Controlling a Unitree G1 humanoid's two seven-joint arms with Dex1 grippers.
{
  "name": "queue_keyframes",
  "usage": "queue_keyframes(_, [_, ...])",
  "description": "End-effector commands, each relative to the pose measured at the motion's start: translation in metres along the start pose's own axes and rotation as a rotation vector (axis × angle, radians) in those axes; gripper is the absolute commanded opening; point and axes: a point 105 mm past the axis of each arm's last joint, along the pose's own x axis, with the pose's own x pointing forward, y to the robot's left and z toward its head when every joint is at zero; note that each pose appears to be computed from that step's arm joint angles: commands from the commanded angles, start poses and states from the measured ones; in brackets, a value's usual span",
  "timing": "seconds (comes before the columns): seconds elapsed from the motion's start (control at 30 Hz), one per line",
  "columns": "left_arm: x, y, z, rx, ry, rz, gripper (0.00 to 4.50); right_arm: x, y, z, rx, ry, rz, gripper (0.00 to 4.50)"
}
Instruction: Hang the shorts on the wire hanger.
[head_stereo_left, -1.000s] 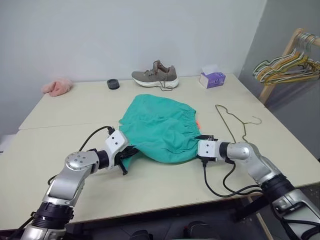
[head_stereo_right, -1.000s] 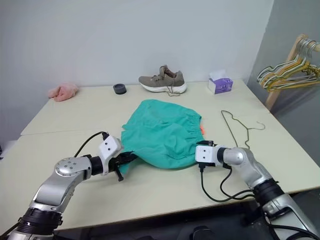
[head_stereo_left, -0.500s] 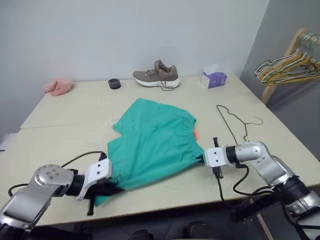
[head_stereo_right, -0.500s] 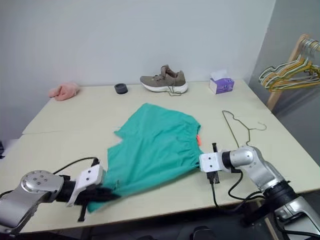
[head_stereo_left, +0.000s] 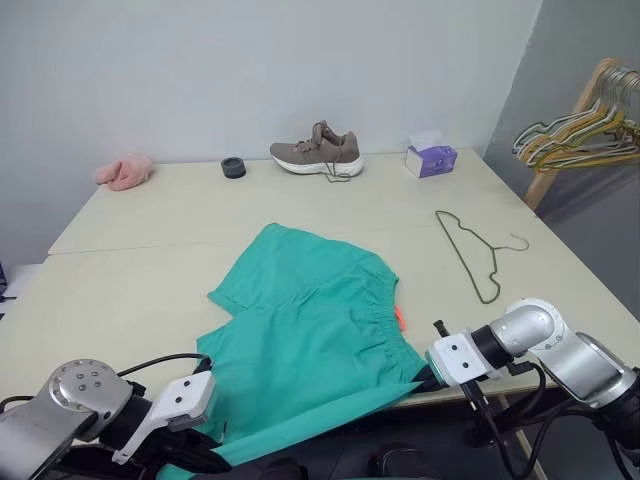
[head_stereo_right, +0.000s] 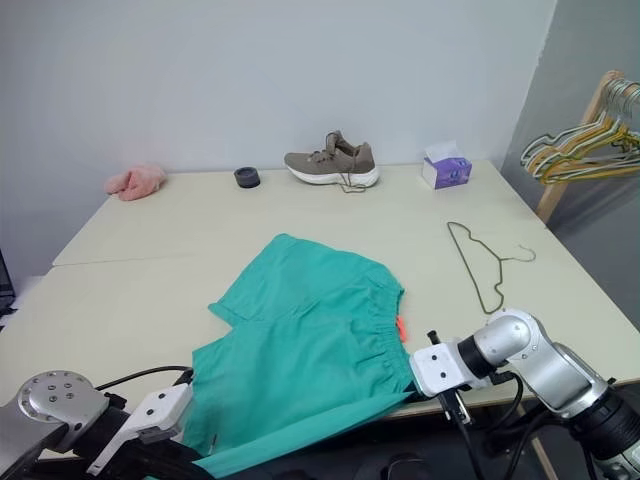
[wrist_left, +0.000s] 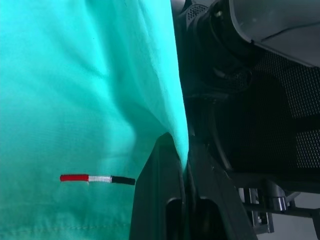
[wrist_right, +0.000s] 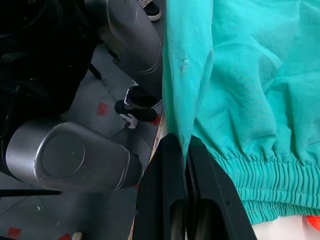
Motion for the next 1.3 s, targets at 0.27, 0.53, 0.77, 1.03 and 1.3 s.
queue_keyframes(0.27, [-0.012,0.005,0.024,-0.014,-0.096,0.046,2.20,-0.016,0.002,0.021,0.042,-0.071,0.029,2.69])
queue_keyframes(0.53, [-0.041,0.043,0.082,0.067,-0.391,0.276,4.35,-0.070,-0.052,0.042,0.337,-0.422,-0.403,4.48])
queue_keyframes(0.77, [-0.077,0.099,0.131,0.154,-0.599,0.619,4.35,-0.120,-0.104,-0.032,0.692,-0.433,-1.037,4.48])
queue_keyframes(1.03, [-0.071,0.105,0.142,0.169,-0.581,0.583,4.35,-0.143,-0.101,-0.134,0.967,-0.029,-1.391,4.48])
queue_keyframes(1.3, [-0.061,0.099,0.148,0.215,-0.551,0.506,4.35,-0.141,-0.091,-0.176,1.170,0.044,-1.404,4.48])
